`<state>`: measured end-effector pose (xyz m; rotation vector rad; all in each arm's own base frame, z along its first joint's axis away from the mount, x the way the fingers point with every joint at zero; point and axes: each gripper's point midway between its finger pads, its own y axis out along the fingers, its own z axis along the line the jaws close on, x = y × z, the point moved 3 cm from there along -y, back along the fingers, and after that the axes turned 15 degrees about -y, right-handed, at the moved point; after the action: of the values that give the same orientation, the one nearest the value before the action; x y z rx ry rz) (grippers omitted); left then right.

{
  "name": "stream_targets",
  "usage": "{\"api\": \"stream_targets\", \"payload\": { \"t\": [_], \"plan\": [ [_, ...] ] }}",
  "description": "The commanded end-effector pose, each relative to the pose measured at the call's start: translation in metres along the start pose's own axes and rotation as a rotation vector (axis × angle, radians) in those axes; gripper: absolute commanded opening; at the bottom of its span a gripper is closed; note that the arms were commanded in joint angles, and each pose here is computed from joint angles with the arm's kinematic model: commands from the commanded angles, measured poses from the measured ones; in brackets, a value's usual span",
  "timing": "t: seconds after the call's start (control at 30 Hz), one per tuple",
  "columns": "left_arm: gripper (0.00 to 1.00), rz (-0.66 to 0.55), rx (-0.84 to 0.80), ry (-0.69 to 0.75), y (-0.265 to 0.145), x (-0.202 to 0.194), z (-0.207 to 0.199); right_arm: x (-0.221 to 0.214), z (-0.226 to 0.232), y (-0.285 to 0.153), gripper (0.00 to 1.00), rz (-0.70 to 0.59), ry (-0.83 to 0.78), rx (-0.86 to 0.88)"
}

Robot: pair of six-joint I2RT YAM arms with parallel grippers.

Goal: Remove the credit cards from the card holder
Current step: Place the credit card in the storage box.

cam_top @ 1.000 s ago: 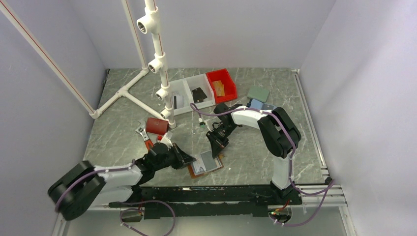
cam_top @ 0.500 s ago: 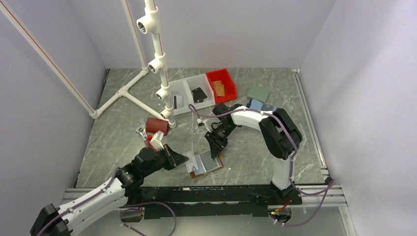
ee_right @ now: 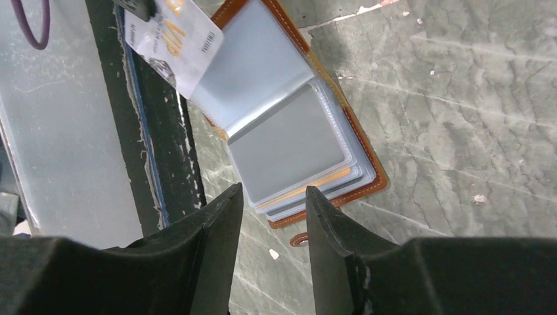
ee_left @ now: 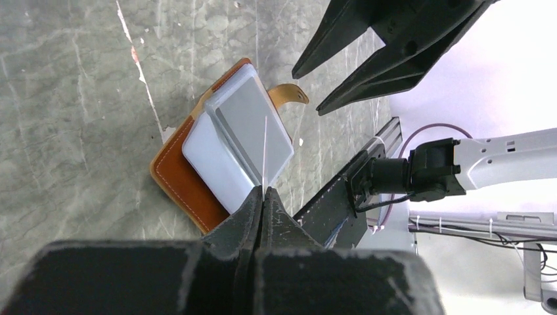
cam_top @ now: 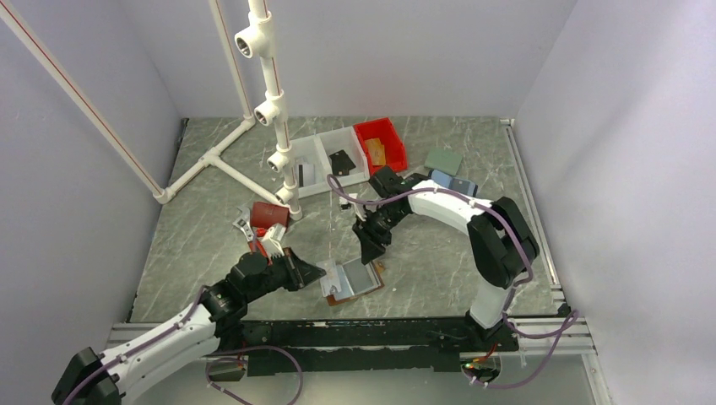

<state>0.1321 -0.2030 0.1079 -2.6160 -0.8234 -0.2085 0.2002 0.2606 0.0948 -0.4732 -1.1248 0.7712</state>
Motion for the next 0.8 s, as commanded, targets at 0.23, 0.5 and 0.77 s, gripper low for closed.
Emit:
{"api": "stream_targets", "payload": {
  "t": [0.23, 0.5, 0.77],
  "plan": [
    [0.00, 0.008, -0.202, 0.081, 0.003, 0.007, -0.048, 0.030, 0.026, -0.030, 0.47, -0.179, -0.107, 0.097],
    [0.00, -0.002, -0.266, 0.095, 0.005, 0.011, -0.065, 0.038, 0.034, -0.039, 0.48, -0.262, -0.099, 0.157],
    [0.00, -0.018, -0.307, 0.094, 0.011, 0.014, -0.075, 0.042, 0.041, -0.039, 0.49, -0.306, -0.083, 0.207]
  ]
}}
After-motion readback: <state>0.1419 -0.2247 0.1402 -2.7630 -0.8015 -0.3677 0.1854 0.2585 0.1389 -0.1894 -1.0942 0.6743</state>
